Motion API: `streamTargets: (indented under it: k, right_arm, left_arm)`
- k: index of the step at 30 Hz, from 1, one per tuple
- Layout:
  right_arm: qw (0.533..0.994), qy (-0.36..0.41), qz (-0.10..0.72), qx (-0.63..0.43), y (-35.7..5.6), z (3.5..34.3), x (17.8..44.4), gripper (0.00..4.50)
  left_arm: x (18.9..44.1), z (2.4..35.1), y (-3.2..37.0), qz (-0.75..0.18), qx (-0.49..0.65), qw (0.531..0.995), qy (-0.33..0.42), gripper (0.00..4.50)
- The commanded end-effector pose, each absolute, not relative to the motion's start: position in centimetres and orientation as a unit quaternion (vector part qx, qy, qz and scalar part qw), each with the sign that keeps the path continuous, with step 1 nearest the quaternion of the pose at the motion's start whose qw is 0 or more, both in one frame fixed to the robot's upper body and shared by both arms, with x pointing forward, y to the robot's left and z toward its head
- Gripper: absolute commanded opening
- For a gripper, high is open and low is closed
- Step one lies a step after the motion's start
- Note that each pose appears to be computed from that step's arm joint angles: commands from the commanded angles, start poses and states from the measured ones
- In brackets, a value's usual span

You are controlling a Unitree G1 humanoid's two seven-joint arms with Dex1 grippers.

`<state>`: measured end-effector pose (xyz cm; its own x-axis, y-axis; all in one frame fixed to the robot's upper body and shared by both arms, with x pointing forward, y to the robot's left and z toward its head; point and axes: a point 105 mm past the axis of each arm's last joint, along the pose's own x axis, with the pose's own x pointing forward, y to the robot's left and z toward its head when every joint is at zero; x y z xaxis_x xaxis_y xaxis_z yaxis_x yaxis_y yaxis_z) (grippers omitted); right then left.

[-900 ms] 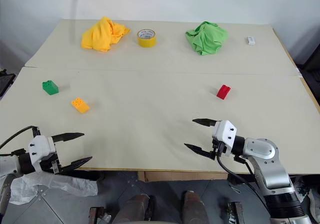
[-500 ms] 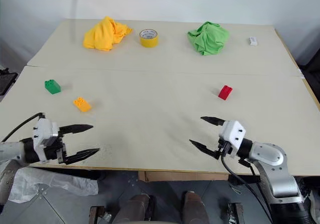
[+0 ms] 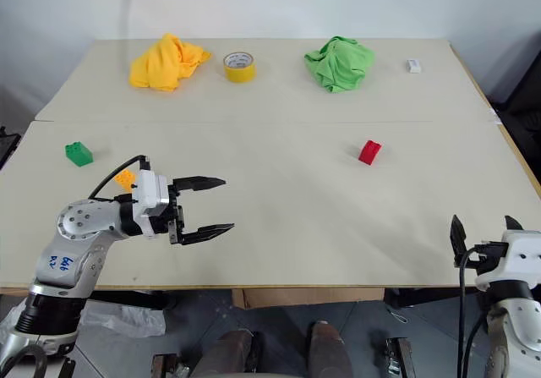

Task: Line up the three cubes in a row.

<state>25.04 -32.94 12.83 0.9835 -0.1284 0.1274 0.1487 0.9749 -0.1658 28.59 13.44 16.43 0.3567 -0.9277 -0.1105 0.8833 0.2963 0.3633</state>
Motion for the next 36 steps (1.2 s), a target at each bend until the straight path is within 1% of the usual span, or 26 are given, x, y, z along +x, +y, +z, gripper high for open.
streamTargets:
  k: [1,3,4,5,6,7,8,10,12,16,18,22,27,30,33,36]
  right_arm:
    - [0.993,-0.079,-0.028,-0.082,-31.3,15.5,27.1,4.5]
    - [0.994,-0.082,-0.008,-0.068,-30.4,16.7,28.4,4.5]
    - [0.996,-0.071,0.0,-0.056,-29.8,17.2,29.5,4.5]
    - [0.998,-0.049,0.021,-0.027,-28.5,17.8,31.5,4.5]
    - [0.999,-0.029,0.036,-0.01,-27.5,18.3,32.8,4.5]
    - [0.999,-0.001,0.045,-0.02,-26.4,18.6,34.3,4.5]
    - [0.999,0.009,0.052,-0.012,-25.4,19.1,35.6,4.5]
    - [0.998,0.033,0.045,-0.026,-24.1,19.4,37.5,4.5]
    - [0.998,0.039,0.04,-0.036,-23.2,19.7,38.7,4.5]
    - [0.998,0.057,-0.009,0.009,-21.6,20.3,41.6,4.5]
    - [0.997,0.075,-0.03,0.0,-21.2,19.8,42.4,4.5]
    - [0.994,0.083,-0.066,-0.012,-21.1,18.6,43.2,4.5]
    - [0.99,0.103,-0.098,0.009,-20.9,17.2,43.4,4.5]
    - [0.989,0.108,-0.094,0.022,-19.8,16.8,43.3,4.5]
    - [0.987,0.113,-0.103,0.043,-19.1,16.0,43.1,3.93]
    - [0.986,0.114,-0.104,0.058,-18.7,16.1,42.9,2.99]
  left_arm:
    - [28.8,17.3,13.5,-0.552,0.195,0.806,-0.084,4.48]
    - [29.0,17.5,13.5,-0.55,0.191,0.808,-0.087,4.48]
    - [29.0,17.7,13.6,-0.548,0.188,0.81,-0.089,4.48]
    - [29.0,17.8,13.6,-0.547,0.184,0.812,-0.091,4.48]
    - [29.0,17.9,13.6,-0.547,0.18,0.813,-0.093,4.48]
    - [28.9,18.0,13.6,-0.546,0.175,0.814,-0.092,4.48]
    - [28.8,18.0,13.6,-0.545,0.172,0.815,-0.092,4.48]
    - [28.5,17.9,13.5,-0.547,0.168,0.815,-0.091,4.48]
    - [28.4,17.9,13.4,-0.547,0.168,0.815,-0.089,4.48]
    - [28.1,17.5,13.4,-0.542,0.173,0.818,-0.085,4.48]
    - [28.0,17.4,13.4,-0.54,0.175,0.819,-0.083,4.48]
    - [27.8,17.2,13.6,-0.534,0.177,0.823,-0.081,4.48]
    - [27.6,17.2,13.6,-0.531,0.178,0.824,-0.08,4.48]
    - [27.6,17.2,13.7,-0.53,0.18,0.825,-0.079,4.48]
    - [27.6,17.1,13.6,-0.528,0.182,0.826,-0.08,4.5]
    - [27.5,17.1,13.6,-0.527,0.182,0.826,-0.078,4.5]
